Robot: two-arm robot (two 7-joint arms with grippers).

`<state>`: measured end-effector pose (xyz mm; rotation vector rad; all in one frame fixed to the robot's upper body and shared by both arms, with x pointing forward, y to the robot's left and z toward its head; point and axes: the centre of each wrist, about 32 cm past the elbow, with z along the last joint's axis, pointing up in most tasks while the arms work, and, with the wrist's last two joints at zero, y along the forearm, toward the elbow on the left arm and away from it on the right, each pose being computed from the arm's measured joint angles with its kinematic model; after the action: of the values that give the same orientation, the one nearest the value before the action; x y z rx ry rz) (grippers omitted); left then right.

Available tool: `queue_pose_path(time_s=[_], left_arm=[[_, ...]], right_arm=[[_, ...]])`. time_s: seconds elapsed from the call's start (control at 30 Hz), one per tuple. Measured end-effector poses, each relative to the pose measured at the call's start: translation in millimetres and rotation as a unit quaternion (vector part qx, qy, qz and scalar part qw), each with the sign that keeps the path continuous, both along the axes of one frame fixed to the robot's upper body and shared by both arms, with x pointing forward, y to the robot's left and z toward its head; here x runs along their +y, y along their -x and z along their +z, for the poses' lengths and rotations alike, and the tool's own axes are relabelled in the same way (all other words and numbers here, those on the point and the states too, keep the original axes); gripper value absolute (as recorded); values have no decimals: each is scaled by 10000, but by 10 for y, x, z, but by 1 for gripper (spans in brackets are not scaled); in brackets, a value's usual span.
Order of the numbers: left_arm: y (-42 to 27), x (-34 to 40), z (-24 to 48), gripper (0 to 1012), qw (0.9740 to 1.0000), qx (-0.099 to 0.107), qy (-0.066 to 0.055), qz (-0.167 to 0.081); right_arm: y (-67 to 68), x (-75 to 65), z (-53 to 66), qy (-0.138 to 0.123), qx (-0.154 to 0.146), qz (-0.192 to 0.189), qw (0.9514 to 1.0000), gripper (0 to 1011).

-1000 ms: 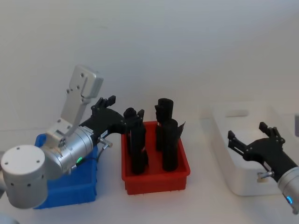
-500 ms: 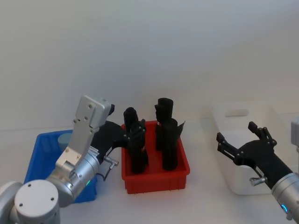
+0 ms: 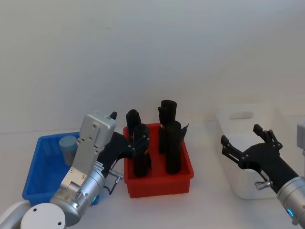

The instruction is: Pick the cotton swabs from the blue box and place them into the white box.

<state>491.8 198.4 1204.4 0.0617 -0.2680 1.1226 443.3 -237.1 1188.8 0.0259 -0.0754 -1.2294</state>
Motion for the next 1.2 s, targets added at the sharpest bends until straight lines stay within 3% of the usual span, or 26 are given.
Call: queue_pose_path(time_s=[1.2], left_arm=[[-2,0,1,1004,10000,0,4,5]], right_arm=[[0,0,-1,-2,2,-1,10000,1002]])
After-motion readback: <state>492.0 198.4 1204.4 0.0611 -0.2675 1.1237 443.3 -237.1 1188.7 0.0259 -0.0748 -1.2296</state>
